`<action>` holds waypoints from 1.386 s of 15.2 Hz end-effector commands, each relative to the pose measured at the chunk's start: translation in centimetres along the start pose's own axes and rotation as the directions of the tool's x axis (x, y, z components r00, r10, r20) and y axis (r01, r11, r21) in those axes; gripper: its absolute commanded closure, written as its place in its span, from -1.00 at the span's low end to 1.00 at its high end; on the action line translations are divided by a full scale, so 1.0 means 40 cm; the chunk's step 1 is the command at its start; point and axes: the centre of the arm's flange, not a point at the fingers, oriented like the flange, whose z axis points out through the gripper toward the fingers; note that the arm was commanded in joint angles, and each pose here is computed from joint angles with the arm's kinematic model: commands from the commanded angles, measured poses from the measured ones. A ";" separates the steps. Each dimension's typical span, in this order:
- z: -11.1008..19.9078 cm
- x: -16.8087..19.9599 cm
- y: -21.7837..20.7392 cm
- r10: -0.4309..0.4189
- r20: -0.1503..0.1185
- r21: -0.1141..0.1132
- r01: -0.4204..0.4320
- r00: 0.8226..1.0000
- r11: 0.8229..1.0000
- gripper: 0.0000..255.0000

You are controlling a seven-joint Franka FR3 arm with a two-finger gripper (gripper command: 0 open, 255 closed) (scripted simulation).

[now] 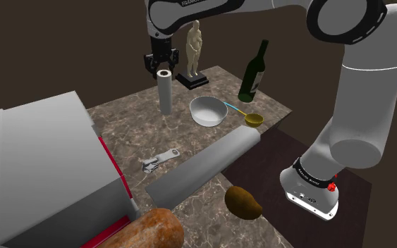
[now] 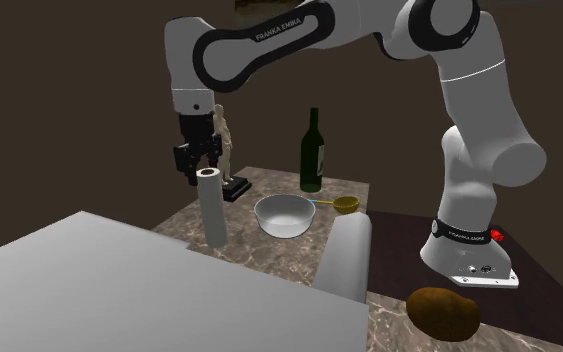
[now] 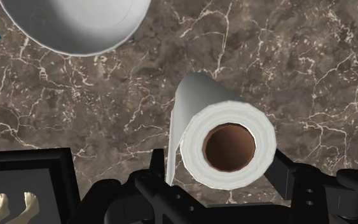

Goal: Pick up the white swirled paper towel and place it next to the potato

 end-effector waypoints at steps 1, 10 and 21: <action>-0.019 0.001 0.000 0.000 0.000 0.000 0.000 1.000 1.000 1.00; -0.138 0.004 0.003 0.000 0.000 0.000 0.000 1.000 1.000 1.00; -0.283 0.008 0.006 0.000 0.000 0.000 0.000 1.000 1.000 1.00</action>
